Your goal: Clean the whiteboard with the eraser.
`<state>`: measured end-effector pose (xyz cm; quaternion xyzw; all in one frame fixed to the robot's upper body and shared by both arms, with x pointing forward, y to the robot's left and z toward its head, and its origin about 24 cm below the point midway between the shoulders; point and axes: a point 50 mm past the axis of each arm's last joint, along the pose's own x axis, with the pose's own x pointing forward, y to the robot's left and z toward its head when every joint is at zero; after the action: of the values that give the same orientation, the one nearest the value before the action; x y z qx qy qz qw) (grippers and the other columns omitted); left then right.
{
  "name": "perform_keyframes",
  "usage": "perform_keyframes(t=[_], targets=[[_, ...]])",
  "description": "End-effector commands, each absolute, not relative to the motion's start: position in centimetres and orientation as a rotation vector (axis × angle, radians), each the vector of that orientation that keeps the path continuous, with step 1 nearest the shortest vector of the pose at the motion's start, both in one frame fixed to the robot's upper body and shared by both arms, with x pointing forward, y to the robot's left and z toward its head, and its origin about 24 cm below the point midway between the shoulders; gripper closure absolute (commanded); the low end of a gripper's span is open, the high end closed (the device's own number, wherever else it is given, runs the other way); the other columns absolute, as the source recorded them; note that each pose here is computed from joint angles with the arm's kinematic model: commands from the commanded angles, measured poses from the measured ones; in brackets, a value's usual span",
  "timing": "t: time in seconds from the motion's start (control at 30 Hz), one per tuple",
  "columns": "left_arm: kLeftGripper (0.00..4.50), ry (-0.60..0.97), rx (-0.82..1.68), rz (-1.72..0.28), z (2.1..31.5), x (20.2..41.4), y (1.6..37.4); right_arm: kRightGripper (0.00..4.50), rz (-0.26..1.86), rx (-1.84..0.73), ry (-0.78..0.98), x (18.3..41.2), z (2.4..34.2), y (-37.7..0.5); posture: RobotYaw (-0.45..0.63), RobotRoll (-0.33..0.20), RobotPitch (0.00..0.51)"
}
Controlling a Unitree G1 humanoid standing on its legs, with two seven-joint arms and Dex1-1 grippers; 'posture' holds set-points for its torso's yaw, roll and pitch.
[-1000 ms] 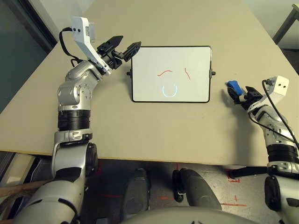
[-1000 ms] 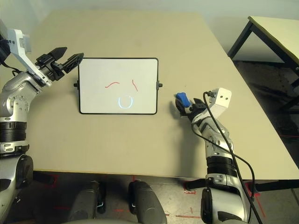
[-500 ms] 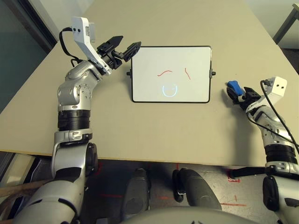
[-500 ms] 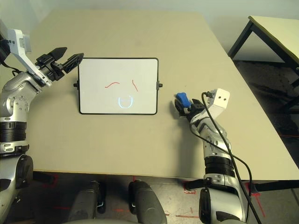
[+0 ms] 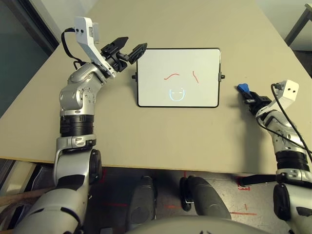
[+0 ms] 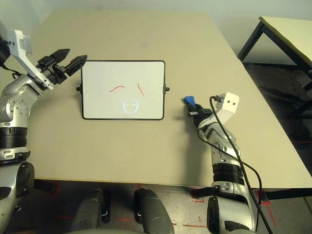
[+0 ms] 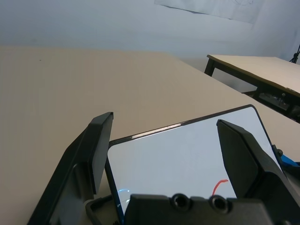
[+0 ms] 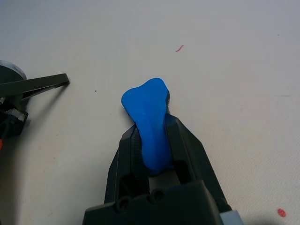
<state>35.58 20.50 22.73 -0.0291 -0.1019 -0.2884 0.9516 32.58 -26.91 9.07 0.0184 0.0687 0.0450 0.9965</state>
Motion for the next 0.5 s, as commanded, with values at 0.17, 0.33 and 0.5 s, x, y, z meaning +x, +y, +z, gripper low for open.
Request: perform_keyframes(t=[0.17, 0.33, 0.5], targets=[[0.0, -0.219, -0.047, -0.6, 23.4, 35.5, 20.2, 3.74, 0.112, 0.012, 0.093, 32.6, 11.8, -26.8, -0.05, 0.0, 0.142], [0.0, -0.197, -0.031, -0.628, 23.3, 35.6, 20.0, 3.74, 0.287, -0.181, 0.035, 32.7, 18.6, -26.0, -0.07, 0.0, 0.128], [0.0, -0.102, 0.033, -0.696, 22.1, 35.4, 19.9, 3.75, 0.497, -0.367, 0.056, 32.4, 22.3, -23.7, -0.08, 0.0, 0.12]])
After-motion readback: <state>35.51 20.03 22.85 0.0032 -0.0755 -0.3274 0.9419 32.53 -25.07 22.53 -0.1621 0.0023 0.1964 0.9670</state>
